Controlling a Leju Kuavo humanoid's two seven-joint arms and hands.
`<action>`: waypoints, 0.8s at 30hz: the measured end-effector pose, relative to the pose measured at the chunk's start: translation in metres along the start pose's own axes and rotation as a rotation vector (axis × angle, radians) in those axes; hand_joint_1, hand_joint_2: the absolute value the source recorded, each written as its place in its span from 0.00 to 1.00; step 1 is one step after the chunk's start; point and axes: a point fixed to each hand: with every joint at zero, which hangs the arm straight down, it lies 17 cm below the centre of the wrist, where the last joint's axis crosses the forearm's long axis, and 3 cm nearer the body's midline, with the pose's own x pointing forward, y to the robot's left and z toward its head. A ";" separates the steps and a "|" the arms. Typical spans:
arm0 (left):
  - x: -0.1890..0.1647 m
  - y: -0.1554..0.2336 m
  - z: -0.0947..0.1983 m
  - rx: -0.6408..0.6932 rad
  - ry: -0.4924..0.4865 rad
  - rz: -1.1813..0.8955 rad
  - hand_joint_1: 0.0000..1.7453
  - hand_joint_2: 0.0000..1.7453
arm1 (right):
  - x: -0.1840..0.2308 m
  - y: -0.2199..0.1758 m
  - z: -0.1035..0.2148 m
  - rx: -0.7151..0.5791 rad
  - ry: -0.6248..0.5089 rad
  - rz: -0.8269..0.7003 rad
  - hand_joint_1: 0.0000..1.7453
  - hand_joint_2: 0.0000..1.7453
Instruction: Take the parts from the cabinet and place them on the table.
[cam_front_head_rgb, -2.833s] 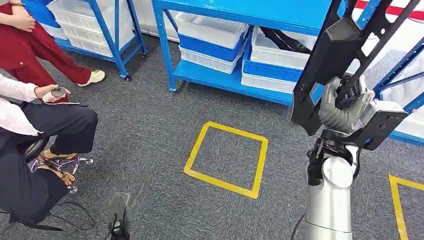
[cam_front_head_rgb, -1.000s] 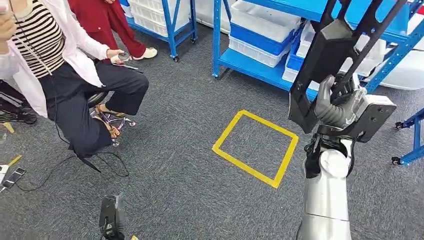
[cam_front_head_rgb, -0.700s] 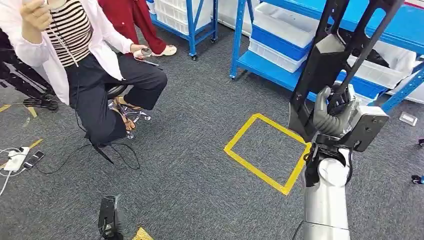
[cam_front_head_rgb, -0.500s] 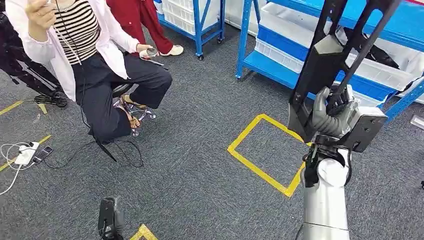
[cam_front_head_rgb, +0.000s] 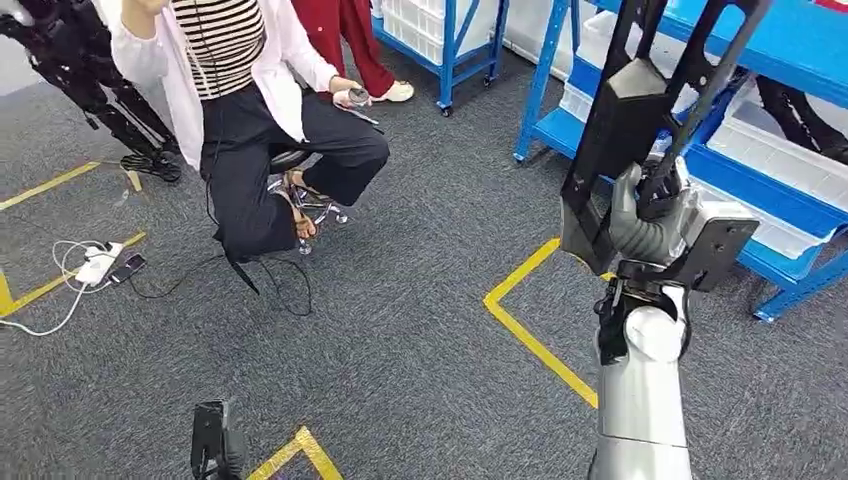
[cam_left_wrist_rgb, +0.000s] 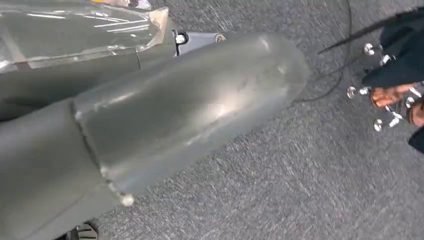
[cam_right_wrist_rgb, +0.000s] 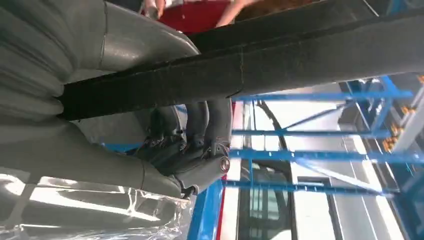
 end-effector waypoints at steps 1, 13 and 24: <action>0.000 -0.003 0.001 -0.005 0.001 0.002 0.00 0.00 | 0.000 0.000 0.000 -0.001 0.000 0.001 1.00 1.00; -0.002 -0.008 0.002 -0.019 0.009 -0.010 0.00 0.00 | 0.003 -0.007 -0.014 -0.002 0.029 -0.021 1.00 1.00; -0.006 -0.017 0.004 -0.052 0.033 -0.026 0.00 0.00 | 0.101 -0.023 -0.118 -0.028 -0.093 -0.007 1.00 1.00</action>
